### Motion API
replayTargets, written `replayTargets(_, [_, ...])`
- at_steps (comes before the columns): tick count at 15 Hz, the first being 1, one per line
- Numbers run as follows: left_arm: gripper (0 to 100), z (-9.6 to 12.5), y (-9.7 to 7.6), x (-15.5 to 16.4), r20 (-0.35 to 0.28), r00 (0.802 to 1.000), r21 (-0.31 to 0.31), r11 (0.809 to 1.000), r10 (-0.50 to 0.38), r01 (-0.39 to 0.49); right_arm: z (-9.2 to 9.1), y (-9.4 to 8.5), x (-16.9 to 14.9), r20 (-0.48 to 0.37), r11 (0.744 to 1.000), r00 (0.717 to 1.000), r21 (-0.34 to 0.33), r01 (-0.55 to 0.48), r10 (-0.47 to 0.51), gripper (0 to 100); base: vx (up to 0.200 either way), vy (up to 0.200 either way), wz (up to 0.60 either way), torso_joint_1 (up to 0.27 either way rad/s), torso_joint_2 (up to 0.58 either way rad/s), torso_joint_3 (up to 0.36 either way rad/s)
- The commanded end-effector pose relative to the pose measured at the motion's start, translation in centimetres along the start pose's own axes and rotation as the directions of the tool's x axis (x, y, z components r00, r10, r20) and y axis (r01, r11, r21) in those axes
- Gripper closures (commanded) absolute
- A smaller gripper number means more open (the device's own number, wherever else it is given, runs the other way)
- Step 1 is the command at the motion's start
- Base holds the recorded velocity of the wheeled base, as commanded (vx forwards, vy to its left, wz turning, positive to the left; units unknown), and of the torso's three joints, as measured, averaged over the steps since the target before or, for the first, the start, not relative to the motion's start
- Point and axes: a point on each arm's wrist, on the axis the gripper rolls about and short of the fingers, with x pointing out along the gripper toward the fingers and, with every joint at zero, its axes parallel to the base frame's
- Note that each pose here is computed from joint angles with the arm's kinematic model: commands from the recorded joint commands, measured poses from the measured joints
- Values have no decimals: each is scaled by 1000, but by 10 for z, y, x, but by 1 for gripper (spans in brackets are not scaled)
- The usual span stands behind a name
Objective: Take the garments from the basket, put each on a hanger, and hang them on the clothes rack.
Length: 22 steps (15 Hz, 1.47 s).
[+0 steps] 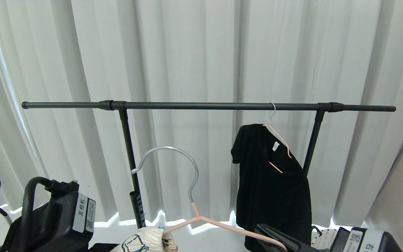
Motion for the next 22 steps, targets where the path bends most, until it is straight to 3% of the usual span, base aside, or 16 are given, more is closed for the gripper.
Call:
replayTargets(1, [100,0,1,1,-6,1000,-5,1000,1,-1,-2,0,-1,-7,1000,1000,-6,8,-8,0,0,0,0,0,0,0])
replayTargets(4, [100,-3,3,0,-14,1000,-11,1000,24,-24,-5,-2,-1,-20,999,999,-23,38,-39,0,0,0,0,0,0,0])
replayTargets(6, [100,-7,8,-1,-35,996,-30,996,83,-84,-11,-8,-3,-44,995,996,-51,80,-83,0,0,0,0,0,0,0])
replayTargets(10, [100,-17,15,-6,-100,970,-69,971,220,-228,-19,-7,1,-77,994,993,-66,87,-92,0,0,0,0,0,0,0])
replayTargets(13, [100,-15,27,-12,-85,948,-92,944,308,-315,-24,-10,5,-99,992,989,-72,107,-113,0,0,0,0,0,0,0])
replayTargets(15, [100,-11,36,-14,-41,928,-97,923,369,-372,-28,-16,11,-128,988,980,-48,146,-151,0,0,0,0,0,0,0])
replayTargets(17, [100,-7,38,-15,-5,922,-89,918,386,-385,-34,-26,13,-186,981,963,-28,192,-194,0,0,0,0,0,0,0])
replayTargets(19, [100,-1,40,-17,19,918,-86,916,395,-392,-36,-28,14,-239,976,950,34,217,-203,0,0,0,0,0,0,0])
replayTargets(22, [100,12,46,-18,52,911,-137,906,409,-399,-32,-26,18,-319,966,929,116,232,-185,0,0,0,0,0,0,0])
